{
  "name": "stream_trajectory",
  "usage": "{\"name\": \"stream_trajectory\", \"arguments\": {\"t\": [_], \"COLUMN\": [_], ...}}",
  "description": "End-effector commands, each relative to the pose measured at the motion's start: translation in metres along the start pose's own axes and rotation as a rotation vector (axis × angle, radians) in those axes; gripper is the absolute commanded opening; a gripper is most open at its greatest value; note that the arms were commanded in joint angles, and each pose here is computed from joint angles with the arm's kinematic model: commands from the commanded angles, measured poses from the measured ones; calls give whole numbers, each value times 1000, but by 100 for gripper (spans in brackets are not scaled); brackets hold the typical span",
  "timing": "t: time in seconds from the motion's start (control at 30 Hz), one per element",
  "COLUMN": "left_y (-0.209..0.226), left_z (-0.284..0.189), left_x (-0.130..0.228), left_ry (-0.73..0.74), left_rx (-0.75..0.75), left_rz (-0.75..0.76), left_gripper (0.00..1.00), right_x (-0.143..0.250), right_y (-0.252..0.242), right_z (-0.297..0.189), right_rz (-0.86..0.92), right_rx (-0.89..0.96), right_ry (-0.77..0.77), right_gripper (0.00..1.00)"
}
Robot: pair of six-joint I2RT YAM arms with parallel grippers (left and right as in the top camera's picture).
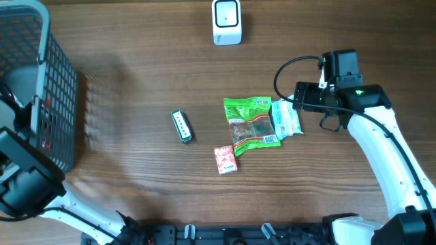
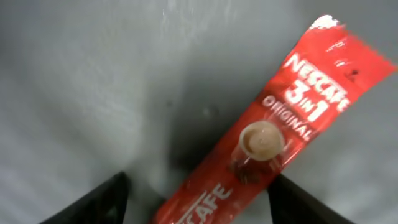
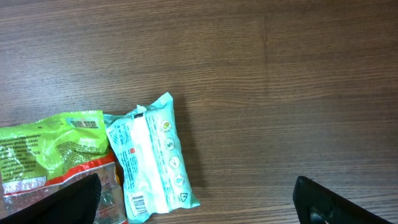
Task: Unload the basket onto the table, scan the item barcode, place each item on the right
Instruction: 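Lift the red Nescafe sachet out and lay it beside the green box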
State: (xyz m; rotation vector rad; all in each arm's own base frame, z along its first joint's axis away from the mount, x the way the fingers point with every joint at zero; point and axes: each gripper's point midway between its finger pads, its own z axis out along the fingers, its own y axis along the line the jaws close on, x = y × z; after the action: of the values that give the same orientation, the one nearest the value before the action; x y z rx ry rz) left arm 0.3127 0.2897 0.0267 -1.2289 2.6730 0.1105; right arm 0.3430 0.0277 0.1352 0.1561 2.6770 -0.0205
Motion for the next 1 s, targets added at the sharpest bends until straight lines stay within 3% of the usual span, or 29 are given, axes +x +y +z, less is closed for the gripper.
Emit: {"name": "stream_trajectory", "arguments": {"t": [0.0,0.03,0.07,0.2,0.3,0.37,0.47,0.57,0.7,0.87,0.97], "left_y": [-9,-10,-10,-12,-22,-43,-61,-97,-162,-224,-251], "left_z": [27,29,27,-16,-93,-172,-249,-302,-328,-327,-331], "left_x": [29,31,29,-6,-45,-63,-56,-24,51,142,184], "left_ry": [65,68,62,-33,-168,-300,-409,-396,-162,42,118], "left_rx": [78,84,84,96,163,313,480,693,964,1018,1041], "left_rz": [8,3,3,-69,-168,-188,-243,-151,89,451,587], "left_gripper": [51,8,4,4,4,4,4,4,4,4,4], "right_x": [-6,-6,-6,-6,-6,-6,-6,-6,-6,-6,-6], "right_y": [2,2,2,2,2,2,2,2,2,2,2], "right_z": [-5,-5,-5,-5,-5,-5,-5,-5,-5,-5,-5], "right_rz": [16,16,16,16,16,16,16,16,16,16,16], "right_rx": [-11,-11,-11,-11,-11,-11,-11,-11,-11,-11,-11], "right_ry": [-21,-21,-21,-21,-21,-21,-21,-21,-21,-21,-21], "right_gripper": [100,100,100,100,100,100,100,100,100,100,100]}}
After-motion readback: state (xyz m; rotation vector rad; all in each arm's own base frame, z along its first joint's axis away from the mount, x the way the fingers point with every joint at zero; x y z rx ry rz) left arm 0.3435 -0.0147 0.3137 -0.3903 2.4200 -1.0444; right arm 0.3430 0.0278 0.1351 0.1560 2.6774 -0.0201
